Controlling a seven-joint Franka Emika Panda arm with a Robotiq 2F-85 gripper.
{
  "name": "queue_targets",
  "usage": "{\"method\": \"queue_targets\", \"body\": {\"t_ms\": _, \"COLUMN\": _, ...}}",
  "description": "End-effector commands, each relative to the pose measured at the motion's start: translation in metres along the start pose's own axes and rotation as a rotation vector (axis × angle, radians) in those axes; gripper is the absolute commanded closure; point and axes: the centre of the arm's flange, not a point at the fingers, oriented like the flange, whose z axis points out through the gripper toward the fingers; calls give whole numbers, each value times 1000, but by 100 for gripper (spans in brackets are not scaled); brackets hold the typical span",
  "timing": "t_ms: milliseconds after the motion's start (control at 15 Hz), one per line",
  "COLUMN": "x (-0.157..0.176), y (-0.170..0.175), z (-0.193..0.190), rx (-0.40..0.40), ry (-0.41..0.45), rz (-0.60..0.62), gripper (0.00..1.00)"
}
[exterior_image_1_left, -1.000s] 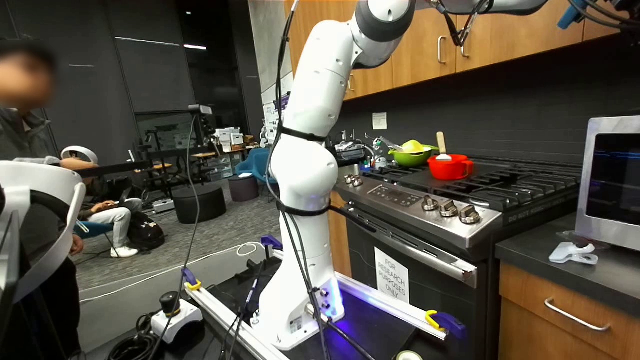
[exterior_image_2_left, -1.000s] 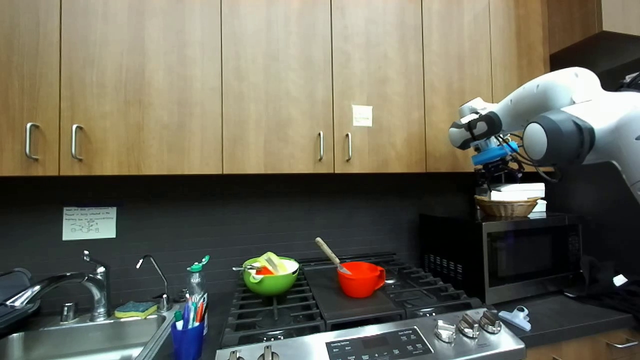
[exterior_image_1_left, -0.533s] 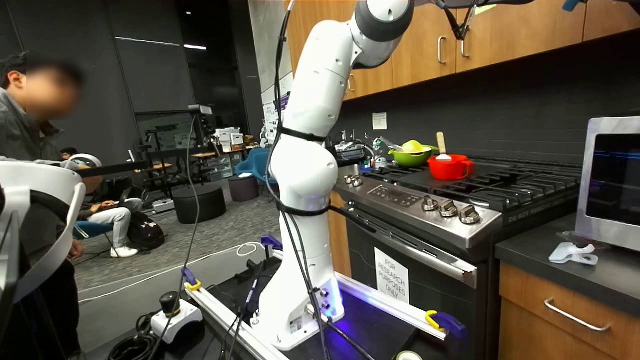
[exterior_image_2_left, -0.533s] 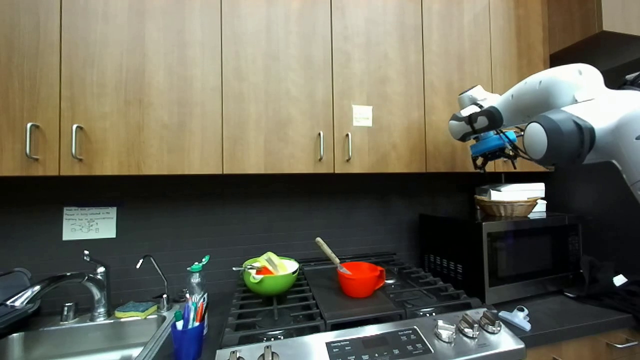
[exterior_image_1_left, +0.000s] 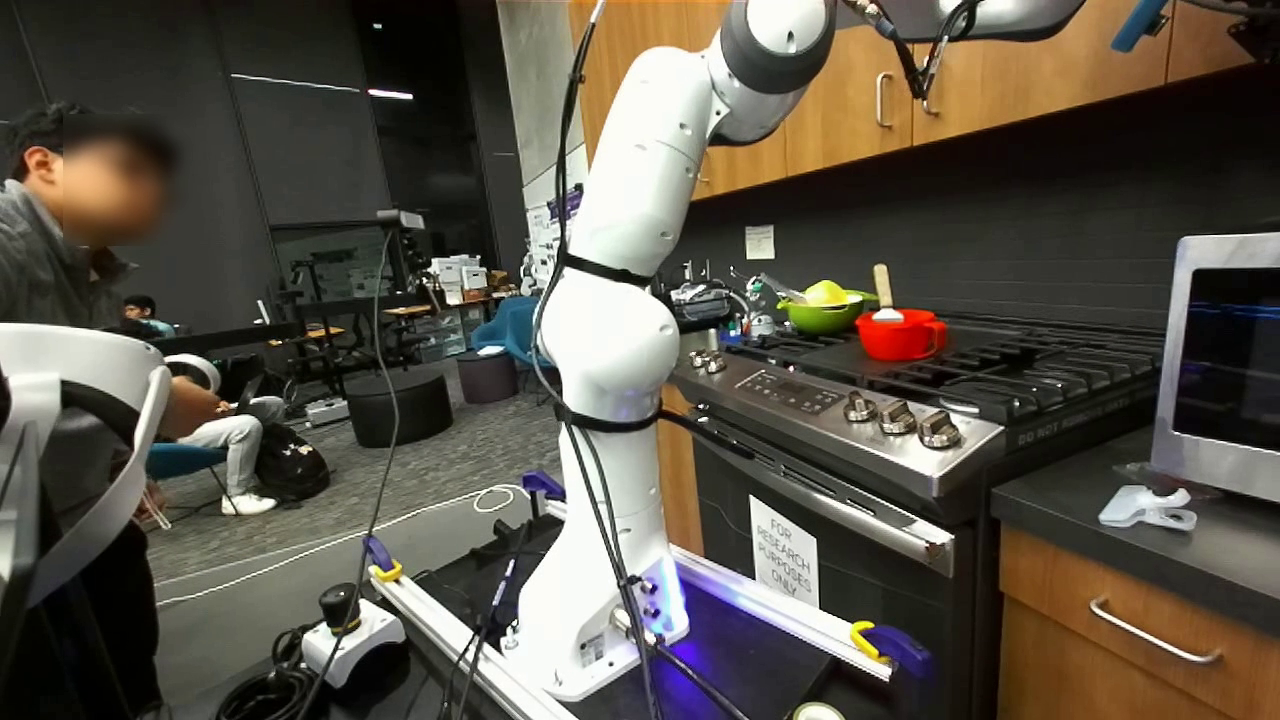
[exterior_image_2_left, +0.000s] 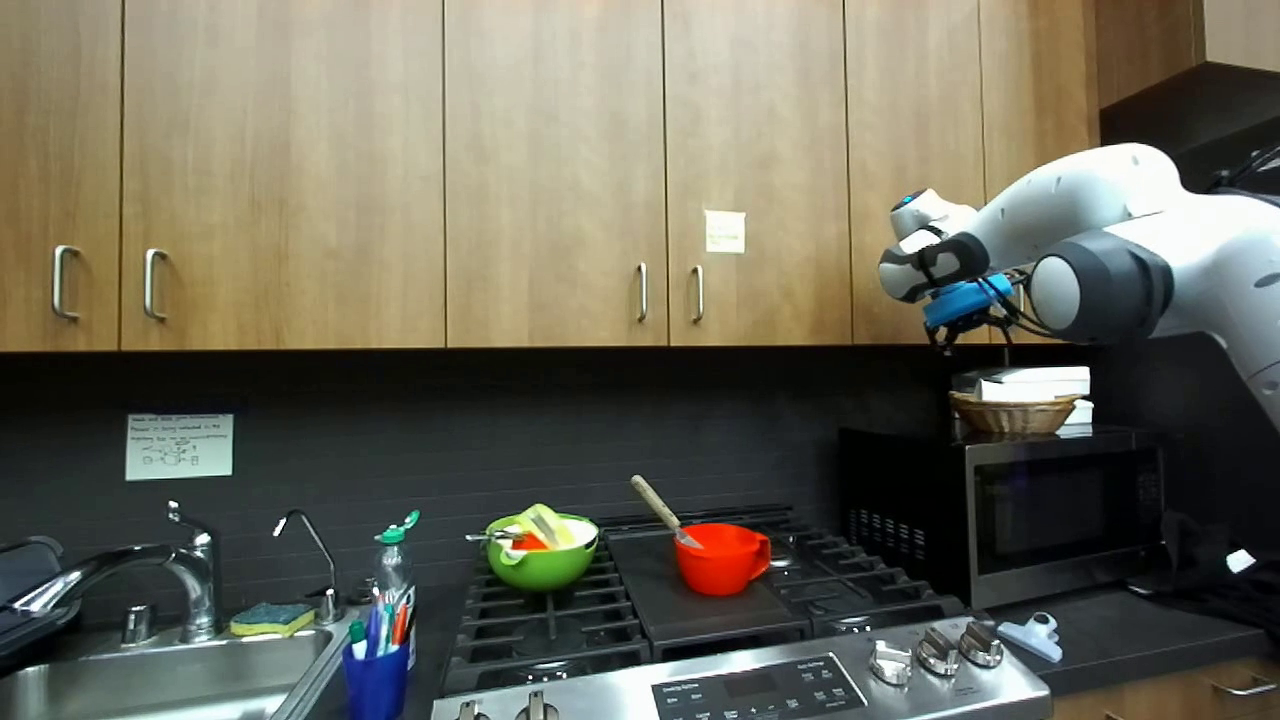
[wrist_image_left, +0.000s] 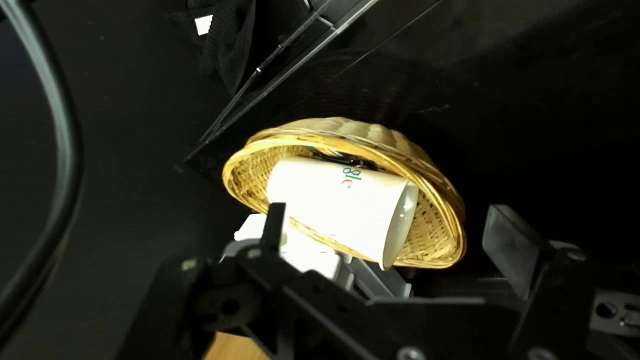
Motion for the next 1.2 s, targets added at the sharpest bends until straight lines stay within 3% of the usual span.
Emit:
{"method": "queue_targets", "body": {"t_ms": 0, "x": 7, "y": -18, "z": 23, "rx": -39, "ry": -7, "rz": -51, "gripper": 0}}
{"method": "queue_targets", "body": {"t_ms": 533, "x": 10, "y": -16, "z": 62, "rx": -136, "ry": -12, "rz": -64, "gripper": 0}}
{"method": "queue_targets", "body": {"t_ms": 933, "x": 27, "y": 0, "z": 47, "rx": -129, "ry": 18, "rz": -5, "gripper": 0}}
{"method": "queue_targets", "body": {"t_ms": 1000, "x": 27, "y": 0, "z": 42, "rx": -111, "ry": -11, "rz": 40, "gripper": 0}}
{"method": "queue_targets", "body": {"t_ms": 1133, "x": 11, "y": 2, "z": 47, "rx": -114, "ry": -4, "rz": 12, "gripper": 0}}
